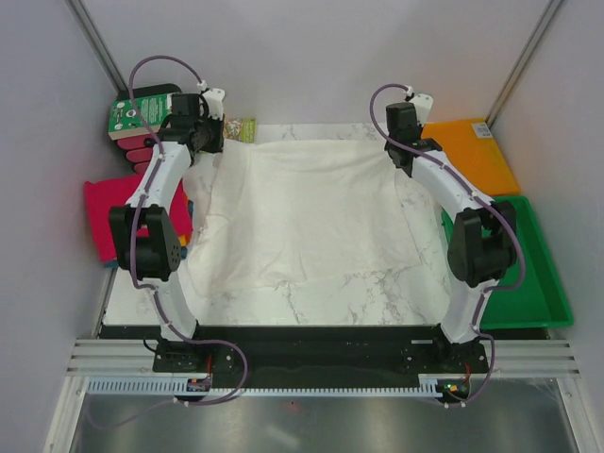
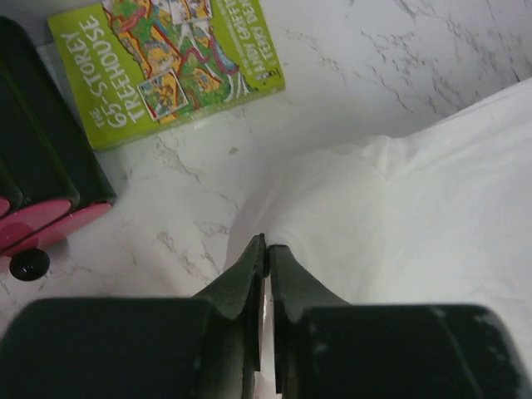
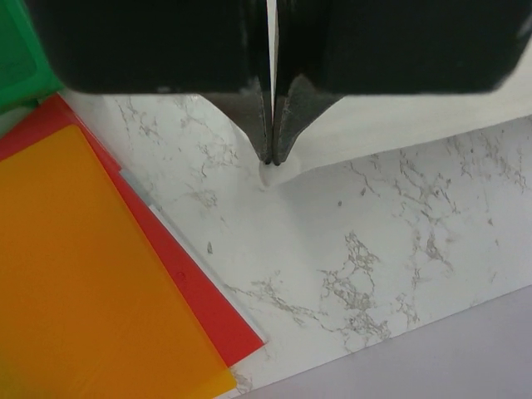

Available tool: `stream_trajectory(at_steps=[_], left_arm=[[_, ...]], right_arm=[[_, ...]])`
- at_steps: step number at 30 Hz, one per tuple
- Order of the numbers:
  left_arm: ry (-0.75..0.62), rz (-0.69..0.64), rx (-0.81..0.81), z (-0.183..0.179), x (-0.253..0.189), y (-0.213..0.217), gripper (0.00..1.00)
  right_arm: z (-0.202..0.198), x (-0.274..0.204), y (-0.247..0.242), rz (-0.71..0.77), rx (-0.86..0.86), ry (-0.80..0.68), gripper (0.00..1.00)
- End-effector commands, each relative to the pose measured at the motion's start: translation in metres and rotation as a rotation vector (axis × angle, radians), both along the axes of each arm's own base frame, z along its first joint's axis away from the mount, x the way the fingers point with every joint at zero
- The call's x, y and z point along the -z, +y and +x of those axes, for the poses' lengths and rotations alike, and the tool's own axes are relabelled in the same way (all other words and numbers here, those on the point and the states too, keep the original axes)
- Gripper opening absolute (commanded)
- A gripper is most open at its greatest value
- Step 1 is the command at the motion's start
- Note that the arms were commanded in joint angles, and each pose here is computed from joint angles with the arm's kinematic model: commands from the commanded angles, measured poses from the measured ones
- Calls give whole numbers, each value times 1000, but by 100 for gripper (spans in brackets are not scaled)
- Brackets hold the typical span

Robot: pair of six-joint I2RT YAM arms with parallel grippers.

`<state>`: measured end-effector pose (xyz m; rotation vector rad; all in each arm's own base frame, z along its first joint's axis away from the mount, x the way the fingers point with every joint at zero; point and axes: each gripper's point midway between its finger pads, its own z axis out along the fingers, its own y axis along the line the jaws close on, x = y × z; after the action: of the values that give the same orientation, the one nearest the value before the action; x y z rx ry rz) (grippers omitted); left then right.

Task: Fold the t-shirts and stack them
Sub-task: Flatten the tshirt out

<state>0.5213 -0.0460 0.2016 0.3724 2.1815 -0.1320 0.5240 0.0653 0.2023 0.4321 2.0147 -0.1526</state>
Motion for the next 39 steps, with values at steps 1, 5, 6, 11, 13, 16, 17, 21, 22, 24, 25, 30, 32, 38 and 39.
stream_trajectory(at_steps=[1, 5, 6, 11, 13, 16, 17, 21, 22, 24, 25, 30, 32, 38, 39], left_arm=[[-144, 36, -26, 44, -40, 7, 26], [-154, 36, -50, 45, -48, 9, 99], [-177, 36, -50, 39, -61, 10, 100], [-166, 51, -67, -5, -72, 15, 99], [-175, 58, -34, -40, -84, 13, 97], [-120, 82, 21, -95, -65, 11, 95], [-32, 93, 37, -118, -37, 11, 94], [6, 136, 37, -174, -21, 19, 94], [4, 143, 33, -181, -19, 21, 94], [-4, 139, 35, -200, -16, 21, 94], [-1, 121, 41, -205, -14, 19, 94], [59, 56, 30, -217, 2, 11, 94], [78, 31, 29, -218, 6, 7, 93], [116, 23, 24, -218, 17, 7, 92], [119, 28, 28, -218, 19, 7, 92]], right_arm=[[37, -32, 1, 7, 28, -112, 13], [34, -32, 2, 10, 22, -103, 62], [31, -34, 3, 18, 17, -105, 69], [-14, -43, 12, 60, -15, -110, 79], [-38, -48, 30, 92, -65, -118, 76], [-83, -21, 57, 110, -127, -59, 73], [-101, 7, 57, 97, -127, 3, 73], [-160, 53, 65, 195, -131, 103, 71], [-170, 53, 62, 229, -120, 96, 70], [-196, 84, 52, 270, -57, 151, 67], [-204, 82, 47, 289, -37, 136, 66], [-235, 104, 17, 294, 109, 152, 65], [-238, 108, 9, 272, 138, 165, 65], [-245, 134, -6, 285, 227, 246, 63], [-246, 137, -7, 286, 233, 256, 60]])
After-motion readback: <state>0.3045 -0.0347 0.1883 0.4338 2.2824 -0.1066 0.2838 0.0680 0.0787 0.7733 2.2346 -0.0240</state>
